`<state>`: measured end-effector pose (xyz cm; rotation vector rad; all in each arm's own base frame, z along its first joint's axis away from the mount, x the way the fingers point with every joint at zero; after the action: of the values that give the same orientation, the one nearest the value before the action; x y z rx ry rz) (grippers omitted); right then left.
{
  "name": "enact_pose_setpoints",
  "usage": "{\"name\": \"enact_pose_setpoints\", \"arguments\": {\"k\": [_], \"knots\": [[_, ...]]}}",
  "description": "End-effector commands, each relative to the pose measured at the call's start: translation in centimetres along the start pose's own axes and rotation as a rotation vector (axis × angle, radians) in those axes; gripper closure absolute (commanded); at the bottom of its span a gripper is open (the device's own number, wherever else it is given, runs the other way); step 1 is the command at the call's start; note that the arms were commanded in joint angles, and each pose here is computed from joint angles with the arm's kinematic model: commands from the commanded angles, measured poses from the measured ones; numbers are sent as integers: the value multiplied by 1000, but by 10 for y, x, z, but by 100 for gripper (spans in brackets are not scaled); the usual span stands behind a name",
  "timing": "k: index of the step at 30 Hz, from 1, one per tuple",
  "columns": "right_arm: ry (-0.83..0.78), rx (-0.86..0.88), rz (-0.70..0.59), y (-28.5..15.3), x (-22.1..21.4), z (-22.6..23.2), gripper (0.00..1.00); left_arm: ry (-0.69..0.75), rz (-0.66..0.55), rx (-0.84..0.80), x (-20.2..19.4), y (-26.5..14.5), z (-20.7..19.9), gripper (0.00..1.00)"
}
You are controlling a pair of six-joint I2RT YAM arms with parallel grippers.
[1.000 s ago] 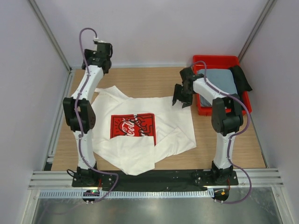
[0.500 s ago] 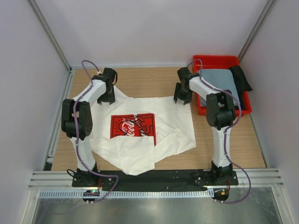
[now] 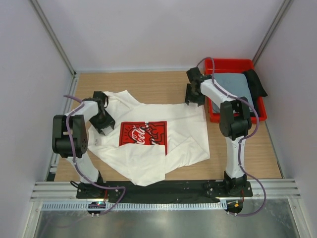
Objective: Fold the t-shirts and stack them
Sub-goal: Flatten the tshirt out
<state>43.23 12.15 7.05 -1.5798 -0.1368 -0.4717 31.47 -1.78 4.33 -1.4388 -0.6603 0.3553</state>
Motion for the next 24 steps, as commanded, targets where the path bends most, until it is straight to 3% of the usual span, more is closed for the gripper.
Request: {"name": "enact_pose_setpoints", "arguments": {"k": [1, 5, 6, 8, 9, 13, 17, 24], "knots": [[-119, 189, -301, -67, 63, 73, 39, -121, 70, -101, -19, -5, -12, 43], [-220, 516, -395, -90, 78, 159, 30, -124, 31, -121, -26, -21, -4, 44], [-228, 556, -350, -67, 70, 178, 29, -119, 4, -129, -23, -29, -2, 45], [-240, 702, -371, -83, 82, 214, 30, -101, -96, -155, -10, -54, 1, 45], [-259, 721, -325, -58, 68, 232, 31, -96, -138, -168, -3, -65, 1, 45], [-289, 874, -393, -61, 57, 287, 37, -91, -341, -174, 32, -106, 4, 45], [-285, 961, -413, -56, 49, 311, 39, -89, -398, -160, 54, -113, 2, 43], [-292, 985, -387, -30, 30, 337, 42, -36, -370, -205, 96, -99, -10, 44]]}}
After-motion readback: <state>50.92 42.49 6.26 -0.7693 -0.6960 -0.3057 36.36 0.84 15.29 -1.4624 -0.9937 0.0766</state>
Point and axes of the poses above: each gripper's point midway between its finger pads, its own y axis out along the fingers, its own z axis along the line the jaws close on, x = y × z, the point moved 3 cm from there along -y, back along the fingers, and after that the axes turned 2 degrees about y, right-handed, at the moved point
